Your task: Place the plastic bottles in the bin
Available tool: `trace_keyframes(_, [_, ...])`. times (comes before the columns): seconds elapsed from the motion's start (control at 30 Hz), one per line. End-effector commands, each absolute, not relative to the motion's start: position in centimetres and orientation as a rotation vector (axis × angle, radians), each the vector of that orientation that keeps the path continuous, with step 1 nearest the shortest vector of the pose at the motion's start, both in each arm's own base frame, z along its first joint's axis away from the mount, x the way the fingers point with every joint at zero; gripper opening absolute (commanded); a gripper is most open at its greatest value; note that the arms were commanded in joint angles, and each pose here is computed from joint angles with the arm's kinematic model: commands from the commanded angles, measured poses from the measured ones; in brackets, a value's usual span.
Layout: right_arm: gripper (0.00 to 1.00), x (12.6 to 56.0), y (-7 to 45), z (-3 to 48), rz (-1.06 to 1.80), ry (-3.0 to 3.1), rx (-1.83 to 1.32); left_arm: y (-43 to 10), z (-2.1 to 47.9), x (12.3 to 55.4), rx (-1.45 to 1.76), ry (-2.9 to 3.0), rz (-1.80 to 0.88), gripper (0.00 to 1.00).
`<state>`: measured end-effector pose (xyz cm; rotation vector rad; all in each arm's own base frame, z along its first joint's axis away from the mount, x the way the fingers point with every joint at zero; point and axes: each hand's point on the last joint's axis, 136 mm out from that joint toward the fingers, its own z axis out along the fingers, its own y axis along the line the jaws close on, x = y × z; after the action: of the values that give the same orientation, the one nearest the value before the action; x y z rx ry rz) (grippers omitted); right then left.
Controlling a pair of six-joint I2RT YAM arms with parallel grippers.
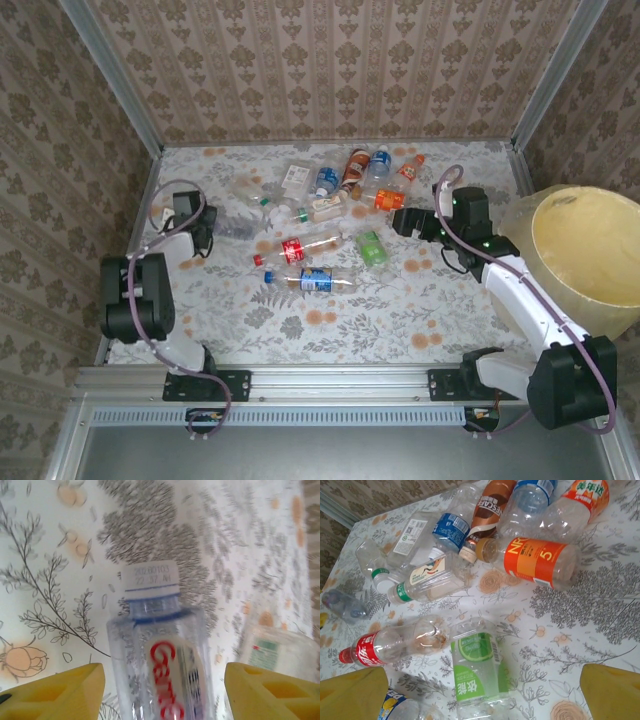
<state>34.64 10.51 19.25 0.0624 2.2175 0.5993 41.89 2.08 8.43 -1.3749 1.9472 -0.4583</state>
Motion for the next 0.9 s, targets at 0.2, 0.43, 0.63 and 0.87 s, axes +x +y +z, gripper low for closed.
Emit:
trace_keyframes(0.2, [1.00, 34.5, 13.9, 21.4, 0.741, 2.079, 0.046, -5.6, 22.2, 40.9, -0.547, 2.009, -0.554, 0.65])
trace_keyframes(0.43, [1.00, 34.8, 17.4, 23.3, 0.924, 1.996, -0.026, -18.2, 27.8, 38.7, -0.026, 1.982, -0.867, 0.65])
trace_keyframes(0.63, [1.00, 33.2, 21.1, 25.8, 1.103, 1.879, -0.204, -28.2, 30.2, 36.7, 0.279, 1.910, -1.186, 0.65])
trace_keyframes(0.87, [1.00, 33.4, 21.0, 25.3, 1.054, 1.896, -0.190, -27.7, 26.3, 39.4, 0.079, 2.082, -0.988, 0.73])
